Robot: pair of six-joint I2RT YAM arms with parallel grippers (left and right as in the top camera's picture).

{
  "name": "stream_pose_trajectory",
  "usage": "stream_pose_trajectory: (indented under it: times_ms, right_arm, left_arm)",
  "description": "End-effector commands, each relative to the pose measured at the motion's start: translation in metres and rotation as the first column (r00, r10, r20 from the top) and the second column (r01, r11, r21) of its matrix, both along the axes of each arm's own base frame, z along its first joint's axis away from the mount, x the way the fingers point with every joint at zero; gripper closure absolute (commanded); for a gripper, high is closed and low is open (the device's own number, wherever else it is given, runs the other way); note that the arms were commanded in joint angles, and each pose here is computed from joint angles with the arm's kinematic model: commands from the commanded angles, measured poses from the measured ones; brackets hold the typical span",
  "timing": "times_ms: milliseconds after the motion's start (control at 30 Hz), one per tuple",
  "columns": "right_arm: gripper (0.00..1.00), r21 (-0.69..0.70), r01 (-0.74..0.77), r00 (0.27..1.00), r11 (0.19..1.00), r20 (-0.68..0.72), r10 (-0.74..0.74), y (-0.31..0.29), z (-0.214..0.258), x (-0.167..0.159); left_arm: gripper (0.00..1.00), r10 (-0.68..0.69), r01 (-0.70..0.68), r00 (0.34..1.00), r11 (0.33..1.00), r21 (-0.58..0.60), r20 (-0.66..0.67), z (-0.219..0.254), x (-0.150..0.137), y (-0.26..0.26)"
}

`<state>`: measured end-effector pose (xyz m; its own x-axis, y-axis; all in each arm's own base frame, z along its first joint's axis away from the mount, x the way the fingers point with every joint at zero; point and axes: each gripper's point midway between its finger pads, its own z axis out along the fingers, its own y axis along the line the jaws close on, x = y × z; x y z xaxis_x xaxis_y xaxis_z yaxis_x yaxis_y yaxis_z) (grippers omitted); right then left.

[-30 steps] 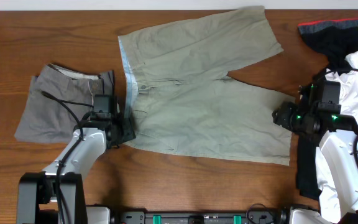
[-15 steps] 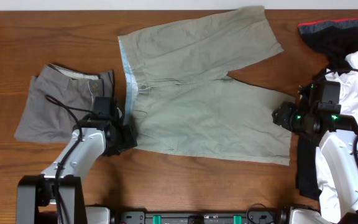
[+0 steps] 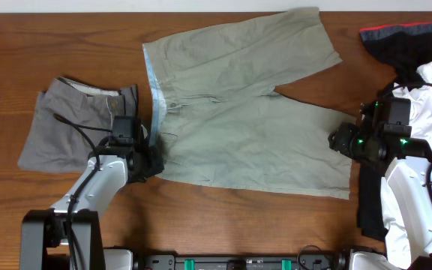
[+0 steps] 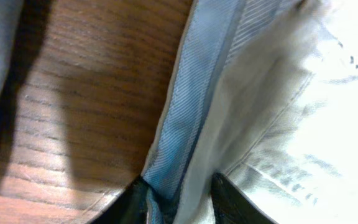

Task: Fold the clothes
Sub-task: 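Hold the left seam and move the right gripper to the right leg edge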

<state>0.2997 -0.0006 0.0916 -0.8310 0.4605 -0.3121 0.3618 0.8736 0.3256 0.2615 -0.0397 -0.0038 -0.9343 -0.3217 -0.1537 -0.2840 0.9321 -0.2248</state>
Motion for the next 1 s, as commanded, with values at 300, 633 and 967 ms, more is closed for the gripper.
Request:
stream_pose_trajectory:
  times_ms: [300,633,967]
  right_arm:
    - [0.49,-0.025,-0.001,1.000,1.000,0.003,0.001,-0.005,0.001,-0.001]
    - [0.52,-0.029,0.020,0.985,0.999,-0.173,-0.024,-0.006,-0.020,-0.033]
    - [0.40,0.014,0.043,0.853,0.999,-0.522,-0.029,0.003,-0.065,-0.097]
  left_arm:
    - [0.76,-0.011,0.005,0.978,1.000,-0.029,-0.208,-0.025,-0.052,-0.004]
    - [0.94,-0.012,0.007,0.985,1.000,-0.030,-0.172,-0.003,-0.033,-0.005]
    - [0.94,-0.012,0.007,0.985,1.000,-0.030,-0.173,-0.003,-0.033,-0.005]
